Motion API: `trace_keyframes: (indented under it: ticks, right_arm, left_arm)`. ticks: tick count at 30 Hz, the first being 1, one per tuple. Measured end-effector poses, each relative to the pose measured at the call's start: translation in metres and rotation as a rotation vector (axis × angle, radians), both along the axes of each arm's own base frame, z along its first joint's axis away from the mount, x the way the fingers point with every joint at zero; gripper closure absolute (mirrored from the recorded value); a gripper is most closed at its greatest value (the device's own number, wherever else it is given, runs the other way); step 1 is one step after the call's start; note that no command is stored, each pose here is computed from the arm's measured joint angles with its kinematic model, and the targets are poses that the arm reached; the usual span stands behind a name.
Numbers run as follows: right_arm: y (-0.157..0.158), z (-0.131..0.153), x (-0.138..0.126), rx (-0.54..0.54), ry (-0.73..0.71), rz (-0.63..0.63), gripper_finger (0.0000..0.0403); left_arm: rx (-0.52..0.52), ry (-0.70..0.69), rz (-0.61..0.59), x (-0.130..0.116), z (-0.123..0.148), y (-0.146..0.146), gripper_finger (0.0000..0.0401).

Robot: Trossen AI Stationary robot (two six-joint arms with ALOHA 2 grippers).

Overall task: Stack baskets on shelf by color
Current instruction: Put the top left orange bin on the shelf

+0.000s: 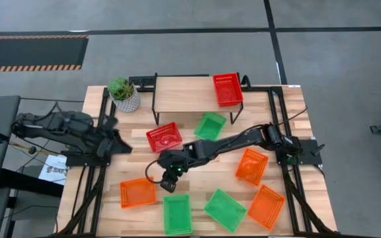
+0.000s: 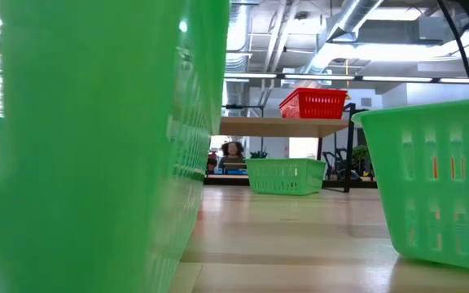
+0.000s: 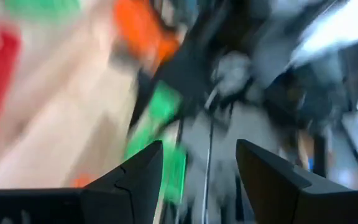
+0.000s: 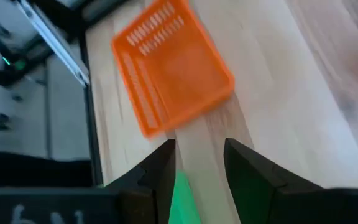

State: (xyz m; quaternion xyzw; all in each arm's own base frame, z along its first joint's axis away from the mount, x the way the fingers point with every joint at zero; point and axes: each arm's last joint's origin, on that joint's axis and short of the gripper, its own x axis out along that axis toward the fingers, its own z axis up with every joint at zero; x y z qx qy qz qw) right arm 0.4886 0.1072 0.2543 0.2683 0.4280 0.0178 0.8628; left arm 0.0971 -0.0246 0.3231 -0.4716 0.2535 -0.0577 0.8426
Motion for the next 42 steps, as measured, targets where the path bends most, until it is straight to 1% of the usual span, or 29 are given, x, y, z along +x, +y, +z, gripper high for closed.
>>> trace_keyframes:
  ticks: [3, 6, 8, 11, 13, 16, 20, 24, 28, 34, 36, 38, 42]
  right_arm:
    - [0.011, 0.024, -0.011, -0.066, 0.049, 0.011, 0.0253]
    - [0.024, 0.046, -0.025, -0.132, 0.100, 0.009, 0.0257]
    - [0.034, 0.053, -0.035, -0.161, 0.140, 0.001, 0.0258]
    - [0.048, 0.061, -0.047, -0.182, 0.177, -0.029, 0.0259]
    - [0.057, 0.062, -0.053, -0.192, 0.197, -0.048, 0.0259]
    - [0.070, 0.059, -0.060, -0.205, 0.211, -0.063, 0.0257]
    - [0.081, 0.059, -0.066, -0.225, 0.213, -0.094, 0.0259]
    - [0.084, 0.059, -0.068, -0.221, 0.214, -0.123, 0.0263]
    - [0.090, 0.058, -0.070, -0.218, 0.215, -0.119, 0.0264]
    - [0.091, 0.059, -0.071, -0.224, 0.211, -0.128, 0.0262]
    - [0.091, 0.059, -0.071, -0.226, 0.209, -0.133, 0.0264]
    - [0.091, 0.059, -0.071, -0.226, 0.209, -0.132, 0.0266]
    - [0.091, 0.058, -0.071, -0.226, 0.209, -0.132, 0.0268]
  left_arm:
    - [-0.002, 0.209, -0.102, 0.004, -0.017, -0.009, 0.0221]
    - [0.046, 0.401, -0.169, 0.010, -0.032, -0.021, 0.0233]
    - [0.084, 0.482, -0.196, 0.016, -0.040, -0.030, 0.0239]
    - [0.147, 0.551, -0.222, 0.022, -0.049, -0.045, 0.0243]
    - [0.176, 0.601, -0.222, 0.025, -0.055, -0.056, 0.0243]
    - [0.203, 0.713, -0.202, 0.021, -0.066, -0.073, 0.0243]
    - [0.182, 0.856, -0.166, 0.010, -0.077, -0.097, 0.0243]
    - [0.164, 0.971, -0.092, 0.000, -0.088, -0.118, 0.0243]
    - [0.213, 1.041, -0.051, -0.008, -0.102, -0.136, 0.0243]
    - [0.349, 1.104, -0.021, -0.007, -0.127, -0.154, 0.0243]
    - [0.386, 1.105, -0.005, -0.002, -0.135, -0.157, 0.0243]
    - [0.387, 1.087, 0.009, 0.008, -0.144, -0.161, 0.0243]
    - [0.393, 0.971, 0.027, 0.035, -0.159, -0.166, 0.0244]
